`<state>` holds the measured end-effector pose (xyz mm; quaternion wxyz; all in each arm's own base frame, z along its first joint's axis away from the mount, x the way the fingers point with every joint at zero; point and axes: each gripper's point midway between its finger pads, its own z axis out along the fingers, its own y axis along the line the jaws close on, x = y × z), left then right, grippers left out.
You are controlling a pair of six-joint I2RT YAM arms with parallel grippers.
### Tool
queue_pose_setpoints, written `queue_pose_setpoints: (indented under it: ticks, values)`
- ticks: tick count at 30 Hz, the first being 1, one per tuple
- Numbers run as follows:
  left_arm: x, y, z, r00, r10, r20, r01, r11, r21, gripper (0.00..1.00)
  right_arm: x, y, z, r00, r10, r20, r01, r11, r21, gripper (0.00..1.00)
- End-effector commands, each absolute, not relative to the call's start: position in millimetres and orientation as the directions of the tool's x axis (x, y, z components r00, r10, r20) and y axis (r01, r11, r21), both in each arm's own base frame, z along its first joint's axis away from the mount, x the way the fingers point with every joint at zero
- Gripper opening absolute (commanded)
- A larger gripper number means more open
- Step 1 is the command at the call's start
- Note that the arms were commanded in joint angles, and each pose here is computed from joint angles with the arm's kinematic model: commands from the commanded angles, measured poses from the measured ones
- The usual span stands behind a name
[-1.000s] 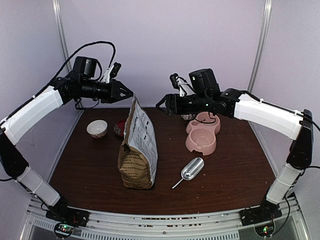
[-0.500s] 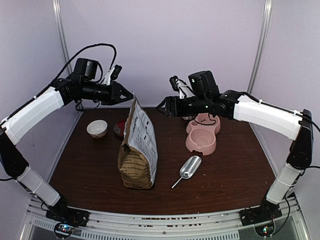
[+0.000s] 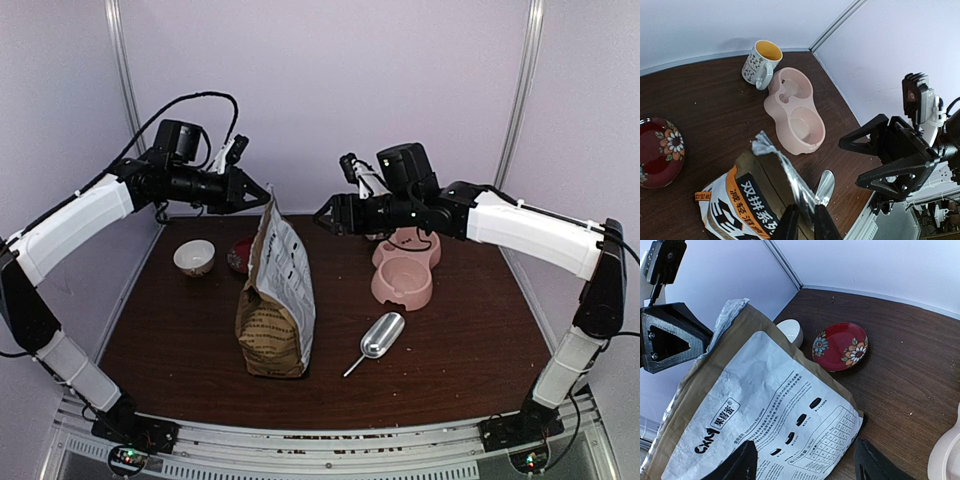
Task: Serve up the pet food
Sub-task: Open the seal of the pet food bag.
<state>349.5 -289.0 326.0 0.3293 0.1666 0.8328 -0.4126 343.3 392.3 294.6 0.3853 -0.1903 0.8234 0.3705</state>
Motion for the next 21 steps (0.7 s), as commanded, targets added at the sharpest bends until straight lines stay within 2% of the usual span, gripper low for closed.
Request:
queue_pose_setpoints:
  ticks: [1,8,10,14,21]
  values:
    - [354,-293,314,-0.746,0.022,-0.666,0.538,0.610,-0.582,0.15,344,387,308,-0.608,-0.003,-0.794,-0.608,0.646,0.462,0.68]
    - [353,-295,307,-0.754,0.051,-0.655,0.531,0.635,-0.561,0.19,346,384,308,-0.606,-0.003,-0.796,-0.605,0.652,0.458,0.68]
    - [352,-296,308,-0.753,0.053,-0.656,0.534,0.633,-0.561,0.16,346,384,307,-0.607,-0.004,-0.795,-0.603,0.653,0.458,0.68]
    - [351,-297,308,-0.745,0.085,-0.662,0.544,0.650,-0.530,0.01,346,384,306,-0.607,-0.006,-0.795,-0.602,0.656,0.454,0.68]
    - [350,-295,305,-0.735,0.117,-0.668,0.545,0.688,-0.479,0.00,345,386,324,-0.592,0.007,-0.806,-0.619,0.636,0.460,0.68]
